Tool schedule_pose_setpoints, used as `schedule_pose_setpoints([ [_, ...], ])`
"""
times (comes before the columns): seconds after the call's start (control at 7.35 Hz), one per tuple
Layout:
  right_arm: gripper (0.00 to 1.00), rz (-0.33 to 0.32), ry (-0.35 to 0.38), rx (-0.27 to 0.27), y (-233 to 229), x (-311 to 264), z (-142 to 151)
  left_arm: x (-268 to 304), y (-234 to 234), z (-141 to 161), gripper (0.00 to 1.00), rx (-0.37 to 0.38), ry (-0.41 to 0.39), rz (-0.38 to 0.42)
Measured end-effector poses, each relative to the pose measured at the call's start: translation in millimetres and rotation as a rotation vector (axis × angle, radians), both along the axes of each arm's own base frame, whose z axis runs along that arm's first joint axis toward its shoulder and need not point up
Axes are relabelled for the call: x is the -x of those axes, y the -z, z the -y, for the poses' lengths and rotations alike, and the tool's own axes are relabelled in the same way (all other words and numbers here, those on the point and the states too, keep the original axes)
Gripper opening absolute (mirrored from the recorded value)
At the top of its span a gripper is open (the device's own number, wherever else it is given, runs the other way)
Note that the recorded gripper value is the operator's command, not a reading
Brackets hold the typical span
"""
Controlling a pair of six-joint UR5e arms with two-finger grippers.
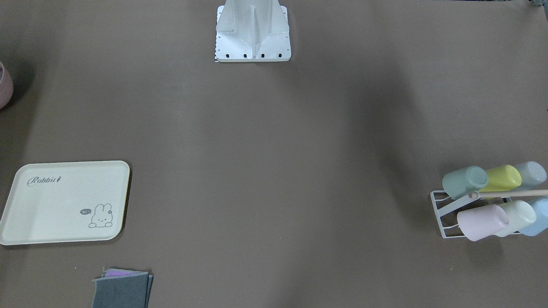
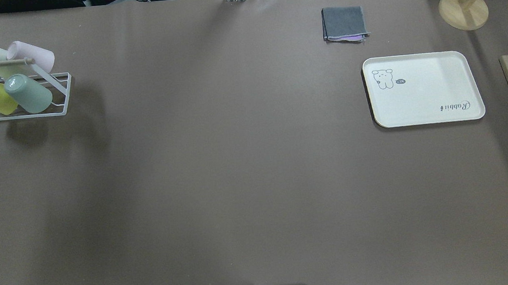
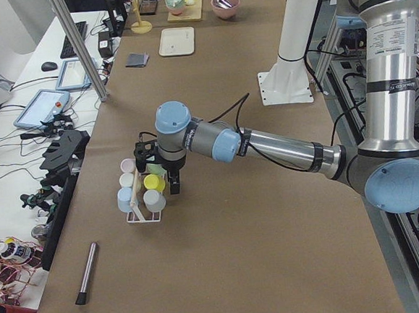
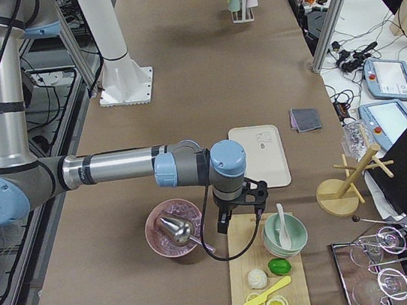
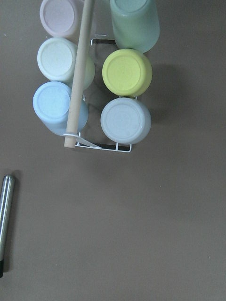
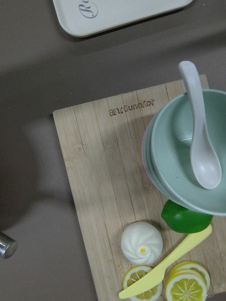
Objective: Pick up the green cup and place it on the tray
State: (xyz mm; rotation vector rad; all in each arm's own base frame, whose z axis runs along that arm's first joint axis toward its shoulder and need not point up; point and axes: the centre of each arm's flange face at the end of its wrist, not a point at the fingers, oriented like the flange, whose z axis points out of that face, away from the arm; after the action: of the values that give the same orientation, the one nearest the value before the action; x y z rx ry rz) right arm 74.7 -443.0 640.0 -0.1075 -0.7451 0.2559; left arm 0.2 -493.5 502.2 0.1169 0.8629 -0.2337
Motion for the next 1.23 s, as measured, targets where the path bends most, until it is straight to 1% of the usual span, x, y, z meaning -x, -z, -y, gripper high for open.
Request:
schedule_pose_setpoints([
  [0.27,1.0,0.001,0.008,-0.015,6,3,1,-45,33,-7,0.98,0.018,0.025,0.007],
  [0.41,1.0,0.006,0.023,-0.037,18,10,4,-66,47,-12,0.98,0.027,0.033,0.011],
  [0.68,1.0,0.033,0.059,-0.08,44,31,15,-118,74,-27,0.98,0.027,0.053,0.046],
  [0.82,1.0,0.04,0.076,-0.097,50,40,22,-148,86,-37,0.98,0.01,0.058,0.08],
  [0.95,1.0,0.043,0.098,-0.125,50,51,32,-180,91,-48,0.98,-0.026,0.051,0.129],
  [1.09,1.0,0.049,0.12,-0.173,41,64,44,-211,93,-60,0.98,-0.074,0.031,0.183],
  [1.23,1.0,0.064,0.127,-0.217,30,75,57,-237,92,-70,0.97,-0.143,-0.012,0.24],
])
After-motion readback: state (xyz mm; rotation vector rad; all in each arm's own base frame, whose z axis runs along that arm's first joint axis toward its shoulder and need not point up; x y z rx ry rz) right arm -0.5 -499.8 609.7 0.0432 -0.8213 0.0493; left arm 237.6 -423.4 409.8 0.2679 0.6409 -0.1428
